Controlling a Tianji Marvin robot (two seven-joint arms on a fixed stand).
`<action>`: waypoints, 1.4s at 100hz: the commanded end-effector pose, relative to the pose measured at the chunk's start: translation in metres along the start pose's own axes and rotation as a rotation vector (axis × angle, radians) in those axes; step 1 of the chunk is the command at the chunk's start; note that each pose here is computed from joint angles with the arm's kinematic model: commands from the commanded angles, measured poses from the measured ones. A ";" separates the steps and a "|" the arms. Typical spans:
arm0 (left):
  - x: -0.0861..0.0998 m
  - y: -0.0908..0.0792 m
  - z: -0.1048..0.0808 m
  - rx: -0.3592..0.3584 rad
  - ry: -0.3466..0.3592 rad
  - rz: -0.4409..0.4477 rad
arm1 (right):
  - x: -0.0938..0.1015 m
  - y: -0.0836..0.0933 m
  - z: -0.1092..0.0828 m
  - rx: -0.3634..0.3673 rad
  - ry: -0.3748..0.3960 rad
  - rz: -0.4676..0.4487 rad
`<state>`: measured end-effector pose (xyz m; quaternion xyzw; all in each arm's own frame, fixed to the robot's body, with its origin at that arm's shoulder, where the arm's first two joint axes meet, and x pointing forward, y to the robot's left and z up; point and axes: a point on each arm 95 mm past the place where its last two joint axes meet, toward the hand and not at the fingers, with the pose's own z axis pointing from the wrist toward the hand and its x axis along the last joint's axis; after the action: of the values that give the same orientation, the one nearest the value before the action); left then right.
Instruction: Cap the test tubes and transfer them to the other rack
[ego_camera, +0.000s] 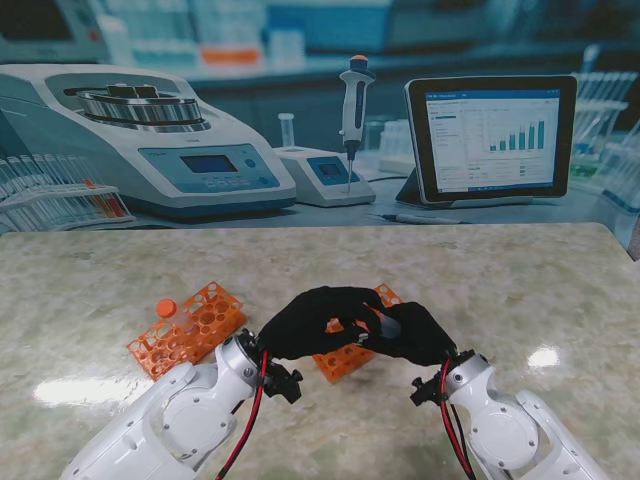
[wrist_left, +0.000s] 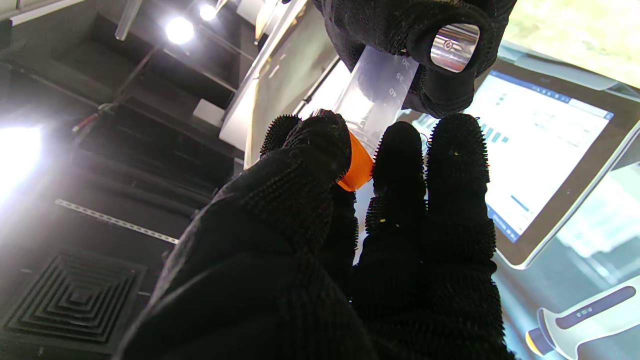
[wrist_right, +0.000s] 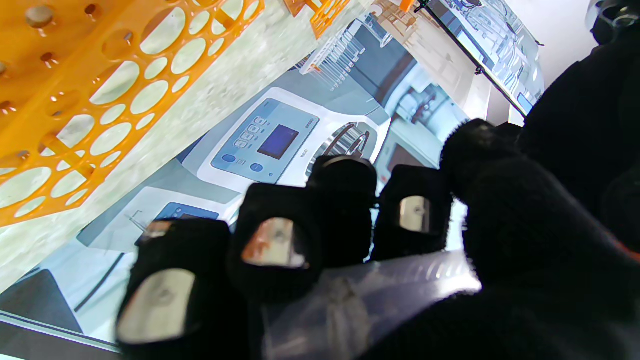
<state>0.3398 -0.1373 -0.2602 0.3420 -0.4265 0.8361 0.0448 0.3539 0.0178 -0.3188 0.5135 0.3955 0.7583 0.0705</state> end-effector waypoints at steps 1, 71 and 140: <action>0.001 0.005 0.001 -0.003 -0.004 -0.012 | 0.007 -0.005 0.002 0.007 0.017 0.011; -0.007 0.006 0.004 0.077 -0.046 -0.102 | 0.008 -0.005 0.001 0.004 0.029 0.012; -0.012 0.009 0.000 0.103 -0.081 -0.132 | 0.008 -0.004 0.000 -0.010 0.030 0.007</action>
<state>0.3457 -0.1405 -0.2714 0.4006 -0.3630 0.8385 0.0676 0.3542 0.0170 -0.3161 0.5077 0.3903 0.7644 0.0740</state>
